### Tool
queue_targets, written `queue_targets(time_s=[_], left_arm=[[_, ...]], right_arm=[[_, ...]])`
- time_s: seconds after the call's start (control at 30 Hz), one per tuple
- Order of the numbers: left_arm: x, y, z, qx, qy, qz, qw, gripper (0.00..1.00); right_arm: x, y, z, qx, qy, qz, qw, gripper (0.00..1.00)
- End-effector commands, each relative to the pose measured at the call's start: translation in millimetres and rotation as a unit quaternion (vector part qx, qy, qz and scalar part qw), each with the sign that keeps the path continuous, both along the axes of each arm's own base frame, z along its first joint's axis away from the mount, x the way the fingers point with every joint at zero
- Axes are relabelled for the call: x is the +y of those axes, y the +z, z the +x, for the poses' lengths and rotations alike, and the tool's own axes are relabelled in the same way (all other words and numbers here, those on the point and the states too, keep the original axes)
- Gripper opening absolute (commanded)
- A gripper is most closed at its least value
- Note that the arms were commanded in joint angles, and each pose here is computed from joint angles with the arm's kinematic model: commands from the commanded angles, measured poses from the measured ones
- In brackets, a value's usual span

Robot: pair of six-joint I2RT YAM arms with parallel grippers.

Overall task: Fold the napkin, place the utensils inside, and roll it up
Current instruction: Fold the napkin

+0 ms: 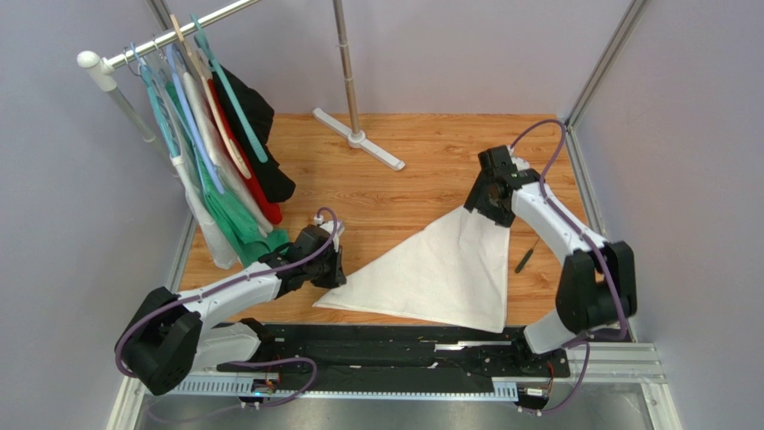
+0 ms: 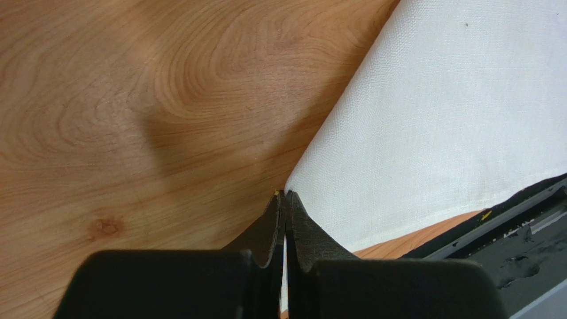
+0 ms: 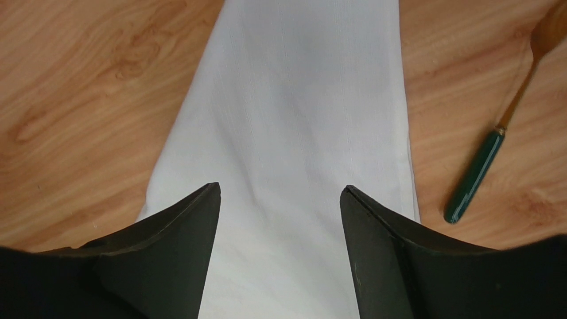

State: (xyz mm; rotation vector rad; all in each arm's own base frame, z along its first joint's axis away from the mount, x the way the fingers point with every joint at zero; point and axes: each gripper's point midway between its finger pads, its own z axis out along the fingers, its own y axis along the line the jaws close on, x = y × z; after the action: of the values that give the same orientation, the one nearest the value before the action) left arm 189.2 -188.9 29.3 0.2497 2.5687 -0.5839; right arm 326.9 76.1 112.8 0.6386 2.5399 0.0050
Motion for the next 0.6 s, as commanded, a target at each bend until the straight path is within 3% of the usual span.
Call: queue_targets(time_s=[0.0, 0.27, 0.57], left_arm=[[6.3, 1.7, -4.3, 0.004, 0.019, -0.006, 1.000, 0.00], [7.5, 1.7, -3.9, 0.006, 0.025, -0.003, 1.000, 0.00], [4.3, 2.8, -4.6, 0.006, 0.016, -0.009, 1.000, 0.00]], right_arm=[[-0.9, 3.4, 60.9, -0.027, 0.016, 0.000, 1.000, 0.69], [-18.1, -31.5, 116.7, 0.007, -0.008, 0.000, 1.000, 0.59], [-45.0, -61.5, 145.3, 0.031, -0.035, -0.014, 0.999, 0.47]])
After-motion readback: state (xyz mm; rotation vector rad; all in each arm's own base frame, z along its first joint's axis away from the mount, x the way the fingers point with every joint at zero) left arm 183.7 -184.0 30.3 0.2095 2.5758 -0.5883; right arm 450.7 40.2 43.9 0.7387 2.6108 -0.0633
